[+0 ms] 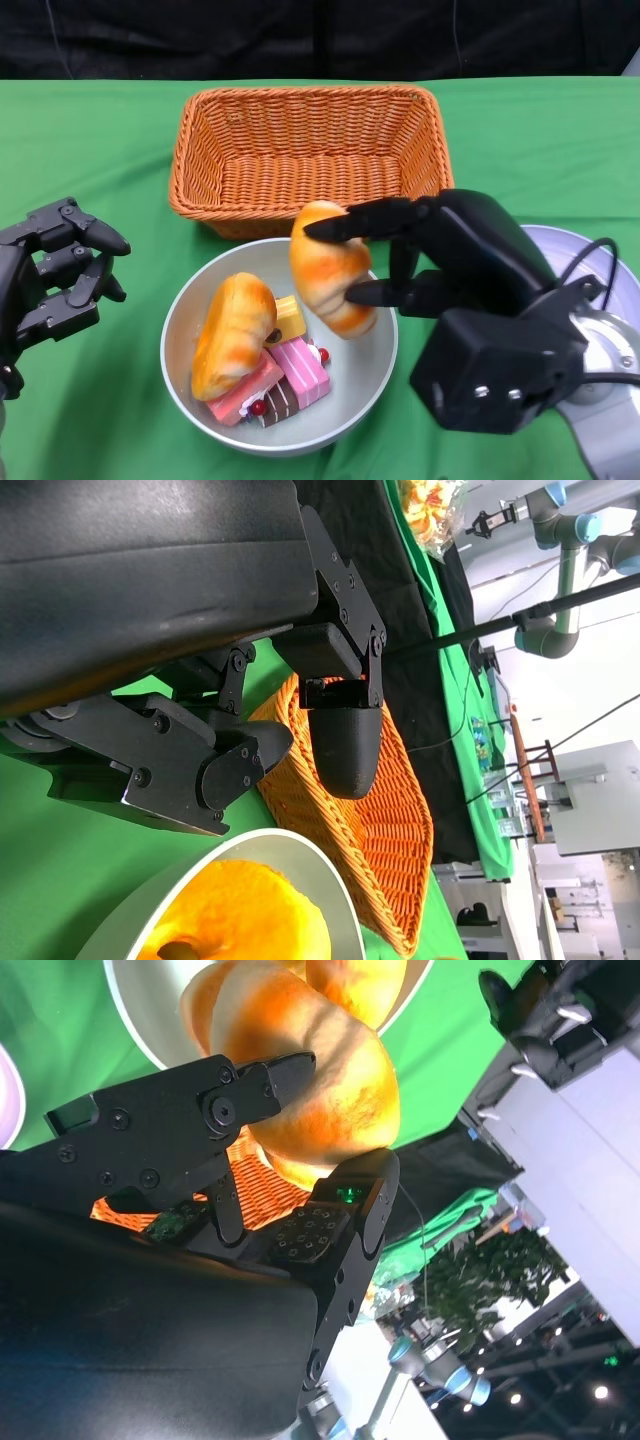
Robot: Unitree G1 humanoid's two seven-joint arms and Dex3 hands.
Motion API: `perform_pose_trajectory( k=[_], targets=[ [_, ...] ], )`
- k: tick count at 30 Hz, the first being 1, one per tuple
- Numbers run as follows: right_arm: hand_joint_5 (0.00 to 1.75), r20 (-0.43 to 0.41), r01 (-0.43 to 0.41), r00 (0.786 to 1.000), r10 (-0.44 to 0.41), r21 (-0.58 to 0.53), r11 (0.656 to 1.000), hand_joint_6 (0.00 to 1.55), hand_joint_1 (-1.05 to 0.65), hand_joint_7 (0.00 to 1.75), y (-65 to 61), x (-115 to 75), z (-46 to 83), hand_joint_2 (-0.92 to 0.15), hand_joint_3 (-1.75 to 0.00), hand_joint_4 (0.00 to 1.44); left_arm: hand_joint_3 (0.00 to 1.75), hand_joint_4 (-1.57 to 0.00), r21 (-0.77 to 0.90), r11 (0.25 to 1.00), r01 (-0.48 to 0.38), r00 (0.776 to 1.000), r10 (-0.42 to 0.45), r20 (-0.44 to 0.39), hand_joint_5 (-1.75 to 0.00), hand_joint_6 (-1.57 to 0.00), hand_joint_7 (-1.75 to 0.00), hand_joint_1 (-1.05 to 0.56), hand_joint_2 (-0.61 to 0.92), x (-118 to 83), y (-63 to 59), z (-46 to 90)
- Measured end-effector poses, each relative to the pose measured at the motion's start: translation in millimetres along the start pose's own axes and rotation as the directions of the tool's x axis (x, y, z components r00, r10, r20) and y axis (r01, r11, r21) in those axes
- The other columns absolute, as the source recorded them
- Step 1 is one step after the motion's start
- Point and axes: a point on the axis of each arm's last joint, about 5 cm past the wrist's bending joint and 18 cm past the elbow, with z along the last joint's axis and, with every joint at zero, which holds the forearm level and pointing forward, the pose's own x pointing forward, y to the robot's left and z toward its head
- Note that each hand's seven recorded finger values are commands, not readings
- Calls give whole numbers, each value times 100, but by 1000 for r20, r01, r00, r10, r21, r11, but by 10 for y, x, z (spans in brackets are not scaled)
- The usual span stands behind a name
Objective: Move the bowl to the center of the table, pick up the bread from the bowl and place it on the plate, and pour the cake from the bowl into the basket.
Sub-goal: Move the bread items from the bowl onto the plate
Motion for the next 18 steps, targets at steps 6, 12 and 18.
perform_pose_trajectory(
  k=[6, 12, 18],
  targets=[
    [160, -17, 49, 999, -48, 27, 998, 125, -18, 13, -89, -37, -41, -92, -18, 81, 86, -70, 3, 1000, -1, 1000, 1, 6, -159, -72, -130, 2, 70, 1, 0, -3],
    [165, -29, 109, 994, -109, -2, 994, 122, -17, 15, -229, -104, -31, -92, -20, 77, 86, -69, 4, 1000, -1, 1000, 1, 7, -159, -71, -129, 2, 70, 1, -1, -8],
    [154, -57, 150, 987, -151, -21, 988, 120, -15, 20, -335, -201, -75, -91, -20, 80, 84, -69, 2, 1000, -2, 1000, 2, 2, -158, -72, -128, 4, 73, -2, -2, -18]
  ],
)
